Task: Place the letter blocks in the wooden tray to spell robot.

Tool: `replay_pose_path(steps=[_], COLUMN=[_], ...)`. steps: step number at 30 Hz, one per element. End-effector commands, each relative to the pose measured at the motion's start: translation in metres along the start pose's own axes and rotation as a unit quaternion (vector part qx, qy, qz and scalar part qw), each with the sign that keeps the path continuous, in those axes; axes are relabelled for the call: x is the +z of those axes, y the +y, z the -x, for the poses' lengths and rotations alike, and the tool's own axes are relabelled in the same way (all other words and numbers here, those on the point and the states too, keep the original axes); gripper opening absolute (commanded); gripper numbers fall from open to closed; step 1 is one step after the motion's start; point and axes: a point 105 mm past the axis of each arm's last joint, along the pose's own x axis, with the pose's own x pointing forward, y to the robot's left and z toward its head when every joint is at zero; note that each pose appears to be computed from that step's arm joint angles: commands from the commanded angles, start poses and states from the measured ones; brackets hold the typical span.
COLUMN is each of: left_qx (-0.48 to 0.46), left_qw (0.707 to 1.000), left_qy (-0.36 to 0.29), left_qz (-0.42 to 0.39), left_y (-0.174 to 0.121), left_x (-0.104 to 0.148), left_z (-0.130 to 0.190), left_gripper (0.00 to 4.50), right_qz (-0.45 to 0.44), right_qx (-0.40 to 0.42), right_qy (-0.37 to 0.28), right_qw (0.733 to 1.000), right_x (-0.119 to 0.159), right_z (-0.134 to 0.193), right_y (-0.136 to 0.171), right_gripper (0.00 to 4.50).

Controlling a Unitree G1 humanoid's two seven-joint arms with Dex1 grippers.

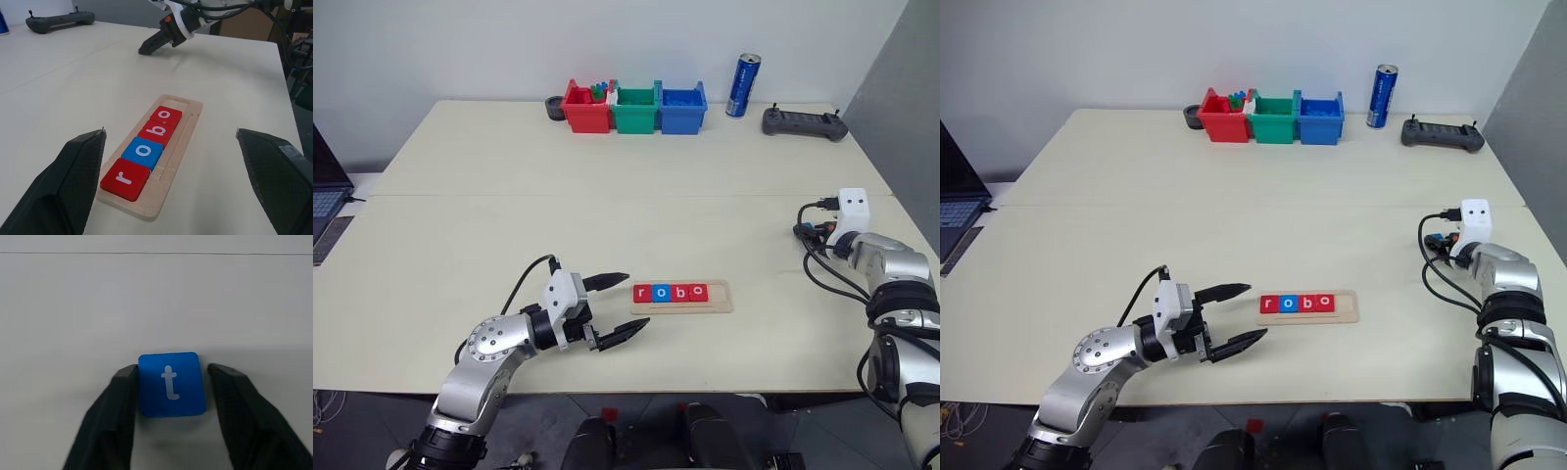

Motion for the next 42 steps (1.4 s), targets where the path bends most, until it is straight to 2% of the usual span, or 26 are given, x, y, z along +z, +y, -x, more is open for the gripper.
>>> replay_pose_path(steps=[1,4,7,15,20,24,29,36,42], left_qx=[-0.005,-0.007,-0.008,-0.008,0.004,0.023,0.038,0.045,0.042], left_qw=[1.0,1.0,1.0,1.0,1.0,0.999,0.999,0.999,0.999], left_qy=[-0.014,-0.015,-0.016,-0.014,-0.012,-0.007,0.004,-0.003,-0.005], left_qz=[-0.02,-0.02,-0.02,-0.018,-0.023,-0.024,-0.013,-0.012,-0.012], left_y=[0.001,0.001,0.001,0.002,0.006,0.009,0.003,0.001,0.001], left_x=[0.01,0.011,0.011,0.01,0.011,0.01,0.004,0.006,0.007], left_z=[-0.001,-0.001,-0.001,0.003,0.007,0.015,0.027,0.022,0.02], left_gripper=[4.5,4.5,4.5,4.5,4.5,4.5,4.5,4.5,4.5], right_qz=[0.003,0.031,0.056,0.048,0.025,0.014,0.005,-0.008,-0.005], right_qx=[0.001,-0.003,0.01,0.037,0.031,0.038,0.049,0.068,0.05], right_qy=[-0.017,-0.015,-0.007,0.048,0.078,0.094,0.107,0.127,0.116], right_qw=[1.0,0.999,0.998,0.997,0.996,0.995,0.993,0.99,0.992], right_x=[0.009,0.012,0.013,-0.026,-0.057,-0.071,-0.082,-0.084,-0.077], right_z=[0.006,0.015,0.039,0.092,0.102,0.11,0.115,0.119,0.117], right_y=[0.0,0.004,0.022,0.076,0.092,0.105,0.118,0.129,0.12], right_gripper=[1.46,1.46,1.46,1.46,1.46,1.46,1.46,1.46,3.51])
